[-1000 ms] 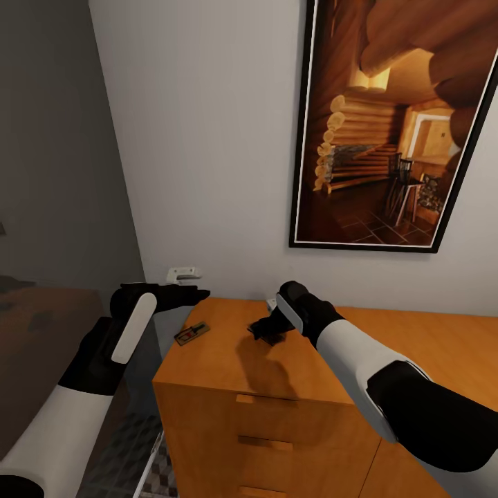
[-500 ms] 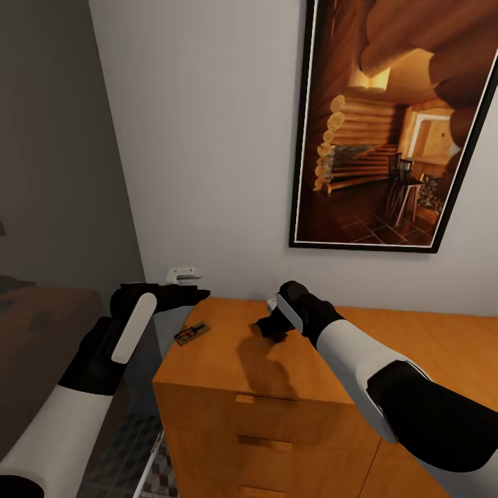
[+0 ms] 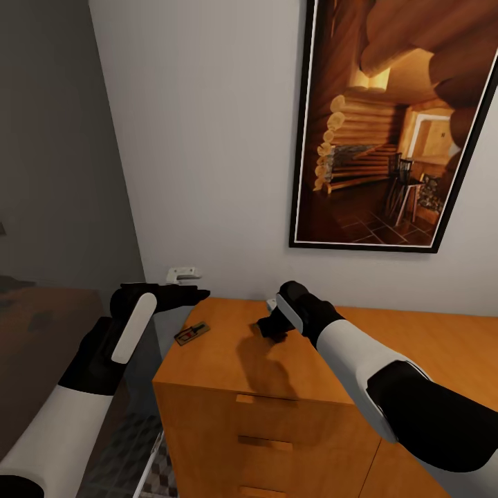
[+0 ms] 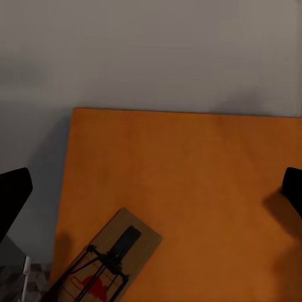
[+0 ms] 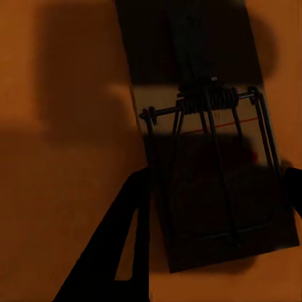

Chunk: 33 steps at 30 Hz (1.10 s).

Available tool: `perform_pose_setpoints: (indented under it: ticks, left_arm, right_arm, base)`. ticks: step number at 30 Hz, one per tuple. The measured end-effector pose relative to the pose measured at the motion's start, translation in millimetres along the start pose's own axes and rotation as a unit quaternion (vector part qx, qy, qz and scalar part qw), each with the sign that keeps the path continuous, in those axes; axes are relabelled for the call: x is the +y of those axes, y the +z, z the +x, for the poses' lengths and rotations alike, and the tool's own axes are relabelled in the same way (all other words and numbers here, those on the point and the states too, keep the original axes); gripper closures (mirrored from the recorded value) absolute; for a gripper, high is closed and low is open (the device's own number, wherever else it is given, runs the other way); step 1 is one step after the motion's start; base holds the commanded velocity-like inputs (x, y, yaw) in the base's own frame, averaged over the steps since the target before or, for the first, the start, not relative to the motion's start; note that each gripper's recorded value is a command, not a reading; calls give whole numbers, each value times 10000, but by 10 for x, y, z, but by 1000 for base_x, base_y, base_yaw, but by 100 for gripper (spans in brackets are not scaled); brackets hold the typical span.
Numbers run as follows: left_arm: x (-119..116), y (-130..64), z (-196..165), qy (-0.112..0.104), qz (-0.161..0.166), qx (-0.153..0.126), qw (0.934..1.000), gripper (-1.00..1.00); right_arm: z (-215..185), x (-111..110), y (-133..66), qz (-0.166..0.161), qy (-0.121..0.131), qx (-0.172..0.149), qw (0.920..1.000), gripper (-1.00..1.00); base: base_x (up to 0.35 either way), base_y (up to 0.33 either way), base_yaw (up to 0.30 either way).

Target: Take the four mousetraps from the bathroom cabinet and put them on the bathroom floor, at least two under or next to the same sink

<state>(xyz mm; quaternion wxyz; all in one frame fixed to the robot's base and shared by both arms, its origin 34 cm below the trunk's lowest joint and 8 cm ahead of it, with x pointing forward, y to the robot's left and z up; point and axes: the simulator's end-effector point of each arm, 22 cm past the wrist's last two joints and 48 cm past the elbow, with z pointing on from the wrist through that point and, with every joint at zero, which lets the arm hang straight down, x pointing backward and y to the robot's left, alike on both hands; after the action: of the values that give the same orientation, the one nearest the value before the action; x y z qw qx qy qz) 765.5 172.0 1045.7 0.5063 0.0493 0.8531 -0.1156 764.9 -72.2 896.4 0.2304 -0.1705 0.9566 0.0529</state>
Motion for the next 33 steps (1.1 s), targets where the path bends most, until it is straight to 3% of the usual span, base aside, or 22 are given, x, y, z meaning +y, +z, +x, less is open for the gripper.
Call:
perform_pose_setpoints:
  ticks: [5, 7, 10, 14, 17, 22, 33]
  left_arm:
    - [5, 2, 3, 7, -10, 7, 10000, -100]
    - [5, 2, 4, 8, -11, 8, 10000, -100]
    - [5, 1, 5, 9, -11, 10, 10000, -100]
    - [3, 1, 5, 7, -7, 11, 10000, -100]
    - [0, 2, 3, 1, 0, 8, 10000, -100]
    - [-6, 5, 5, -13, 17, 9, 10000, -100]
    - [-14, 5, 17, -20, 36, 35, 10000, -100]
  right_arm:
    - [-12, -42, -6, 99, -51, -16, 9999, 100]
    - [-119, 4, -76, 66, -99, -171, 9998, 100]
    - [-404, 122, -293, -18, -223, -605, 9979, 100]
    - [-756, -120, -675, 102, -254, -1250, 9918, 100]
    - [-902, -231, -875, 112, -210, -1553, 9876, 100]
    - [-995, -375, -1022, 119, -61, -1763, 9842, 100]
    - [-1006, -444, -1051, 130, 18, -1801, 9836, 100]
  base:
    - [0, 0, 0]
    - [0, 0, 0]
    - [0, 0, 0]
    - [0, 0, 0]
    - [0, 0, 0]
    - [0, 0, 0]
    - [0, 0, 0]
